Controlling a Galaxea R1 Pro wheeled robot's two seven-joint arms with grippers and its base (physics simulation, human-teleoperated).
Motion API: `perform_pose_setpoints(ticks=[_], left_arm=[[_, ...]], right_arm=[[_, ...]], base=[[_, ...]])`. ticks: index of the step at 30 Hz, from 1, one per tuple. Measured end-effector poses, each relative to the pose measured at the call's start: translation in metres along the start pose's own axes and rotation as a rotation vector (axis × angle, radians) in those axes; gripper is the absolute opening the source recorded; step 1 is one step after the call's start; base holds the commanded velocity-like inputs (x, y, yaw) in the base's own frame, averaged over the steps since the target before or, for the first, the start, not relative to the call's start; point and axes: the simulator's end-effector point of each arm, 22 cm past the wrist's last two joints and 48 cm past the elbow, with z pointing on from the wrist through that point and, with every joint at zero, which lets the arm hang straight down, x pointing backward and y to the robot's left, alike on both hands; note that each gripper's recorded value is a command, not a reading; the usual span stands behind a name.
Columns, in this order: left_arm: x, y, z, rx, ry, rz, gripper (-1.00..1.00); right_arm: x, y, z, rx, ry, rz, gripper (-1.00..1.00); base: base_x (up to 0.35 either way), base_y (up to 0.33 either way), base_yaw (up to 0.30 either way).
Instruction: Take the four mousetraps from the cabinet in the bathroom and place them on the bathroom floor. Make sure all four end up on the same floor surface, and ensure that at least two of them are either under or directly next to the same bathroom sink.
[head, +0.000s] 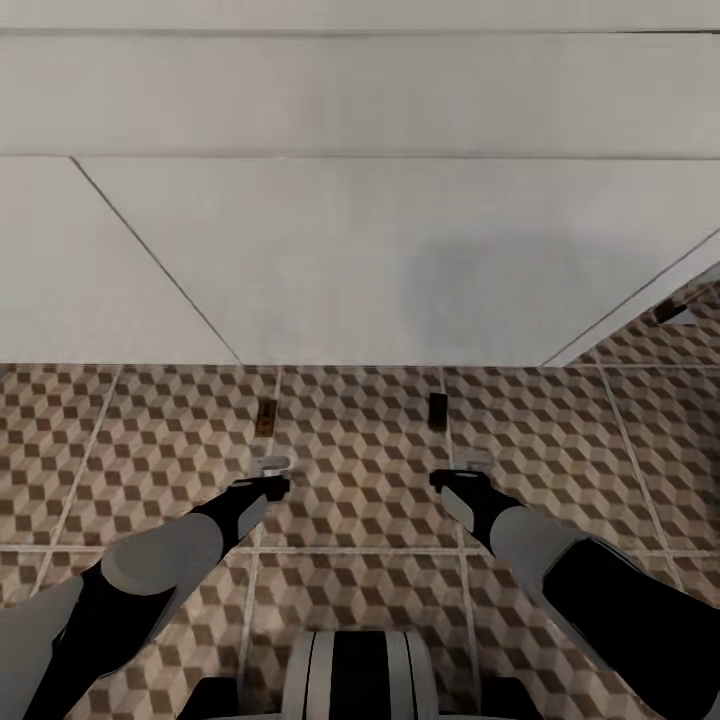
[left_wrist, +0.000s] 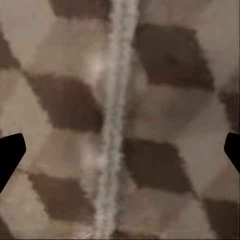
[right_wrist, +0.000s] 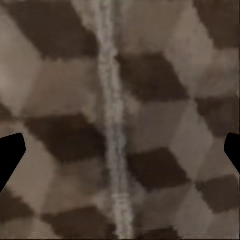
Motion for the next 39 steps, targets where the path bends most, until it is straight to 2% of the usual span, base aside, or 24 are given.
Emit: perform_pose_setpoints(ticks=[8,17,39], left_arm=[[0.000,0.004,0.000,-0.005,0.000,0.000,1.00],[0.000,0.005,0.000,-0.006,-0.001,-0.001,1.00],[-0.049,0.007,-0.038,0.000,-0.085,-0.031,1.00]], right_arm=[[0.000,0.000,0.000,0.000,0.000,0.000,1.00],[0.000,0.000,0.000,0.000,0.001,0.001,1.00],[-0.049,-0.007,-0.040,-0.005,-0.086,0.020,1.00]], base=[[-0.301,0.000,0.000],[-0.067,0.000,0.000],[-0.004,0.000,0.000]])
